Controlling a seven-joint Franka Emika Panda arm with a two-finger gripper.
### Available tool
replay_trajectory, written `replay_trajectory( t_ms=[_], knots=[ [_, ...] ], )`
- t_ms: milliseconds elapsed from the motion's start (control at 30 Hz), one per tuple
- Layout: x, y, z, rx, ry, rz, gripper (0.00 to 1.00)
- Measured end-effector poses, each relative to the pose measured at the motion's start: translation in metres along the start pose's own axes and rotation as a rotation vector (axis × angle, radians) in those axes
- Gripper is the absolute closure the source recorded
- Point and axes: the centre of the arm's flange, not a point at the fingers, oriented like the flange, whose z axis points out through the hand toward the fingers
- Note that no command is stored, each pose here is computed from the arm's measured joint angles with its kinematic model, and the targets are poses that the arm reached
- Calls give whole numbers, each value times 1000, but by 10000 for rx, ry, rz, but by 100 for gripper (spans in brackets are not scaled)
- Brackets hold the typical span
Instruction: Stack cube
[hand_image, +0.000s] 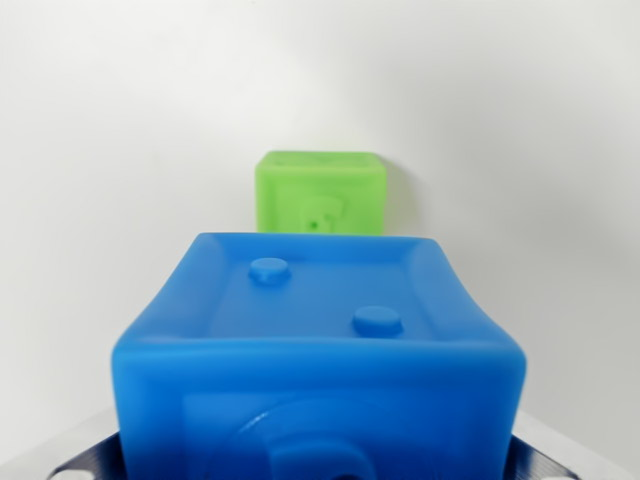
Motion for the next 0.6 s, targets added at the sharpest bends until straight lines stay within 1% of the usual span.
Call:
replay_trajectory(
  t_ms=[67, 100, 200, 267, 333, 433, 600],
  knots=[
    [0, 0, 8, -14, -12, 9, 100],
    [0, 0, 12, -18, -12, 12, 100],
    [0, 0, 19, -21, -7, 17, 100],
    [0, 0, 24, -16, 7, 19, 100],
    [0, 0, 30, -17, 13, 19, 100],
    [0, 0, 37, -27, 0, 16, 100],
    [0, 0, 50, -25, 0, 19, 100]
  ],
)
